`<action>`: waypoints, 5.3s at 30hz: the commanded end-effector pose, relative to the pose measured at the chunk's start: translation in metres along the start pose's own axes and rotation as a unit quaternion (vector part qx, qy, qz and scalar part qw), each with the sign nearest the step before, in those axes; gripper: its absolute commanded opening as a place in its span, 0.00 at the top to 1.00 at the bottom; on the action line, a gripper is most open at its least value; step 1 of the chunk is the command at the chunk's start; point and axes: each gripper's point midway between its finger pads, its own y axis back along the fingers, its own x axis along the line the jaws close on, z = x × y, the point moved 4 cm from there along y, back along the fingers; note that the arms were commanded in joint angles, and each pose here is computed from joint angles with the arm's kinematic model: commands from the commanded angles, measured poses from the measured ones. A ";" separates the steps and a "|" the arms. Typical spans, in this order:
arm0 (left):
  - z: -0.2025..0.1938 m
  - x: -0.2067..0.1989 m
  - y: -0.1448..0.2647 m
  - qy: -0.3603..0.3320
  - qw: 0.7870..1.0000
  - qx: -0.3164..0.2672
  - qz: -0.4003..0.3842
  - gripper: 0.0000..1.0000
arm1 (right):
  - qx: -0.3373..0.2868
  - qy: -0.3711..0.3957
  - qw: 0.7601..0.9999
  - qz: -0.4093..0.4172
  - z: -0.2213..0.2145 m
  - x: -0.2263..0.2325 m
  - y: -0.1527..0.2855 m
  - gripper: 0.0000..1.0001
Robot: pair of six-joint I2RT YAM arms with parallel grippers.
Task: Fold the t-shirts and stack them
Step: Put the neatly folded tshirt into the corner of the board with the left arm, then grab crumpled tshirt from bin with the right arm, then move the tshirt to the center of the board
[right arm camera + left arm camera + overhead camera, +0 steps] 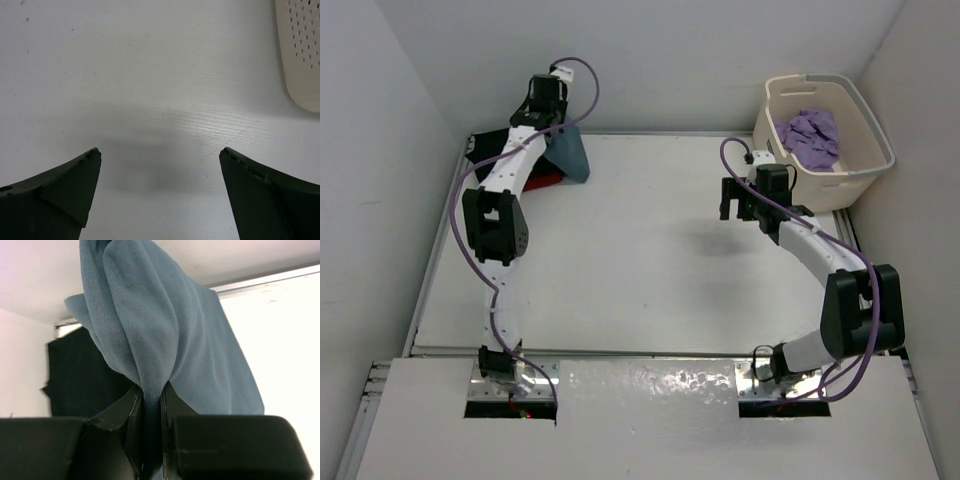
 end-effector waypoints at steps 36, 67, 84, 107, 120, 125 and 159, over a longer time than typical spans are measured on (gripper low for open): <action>-0.045 0.156 -0.008 0.124 0.987 -0.008 0.097 1.00 | -0.001 0.010 1.000 0.023 0.012 0.008 -0.010 0.01; 0.037 0.155 0.077 0.309 0.943 -0.109 0.052 0.00 | -0.098 0.050 0.994 -0.017 0.157 -0.015 0.015 0.01; 0.027 0.051 0.117 0.296 0.948 -0.112 -0.021 0.00 | -0.175 -0.136 0.954 -0.202 0.224 -0.203 -0.142 0.01; 0.010 0.041 0.090 0.280 0.958 -0.062 -0.020 0.00 | -0.110 -0.187 0.951 -0.222 0.141 -0.242 -0.197 0.87; 0.015 0.016 0.086 0.283 0.948 -0.095 -0.109 0.00 | -0.372 -0.182 0.904 -0.109 0.306 -0.190 -0.053 1.00; 0.015 0.008 0.081 0.285 0.945 -0.092 -0.130 0.00 | -0.458 -0.134 0.877 -0.054 0.362 -0.153 0.012 1.00; -0.176 0.003 0.192 0.446 0.886 0.124 0.027 0.00 | -0.054 0.017 0.998 0.010 0.053 -0.002 0.018 0.01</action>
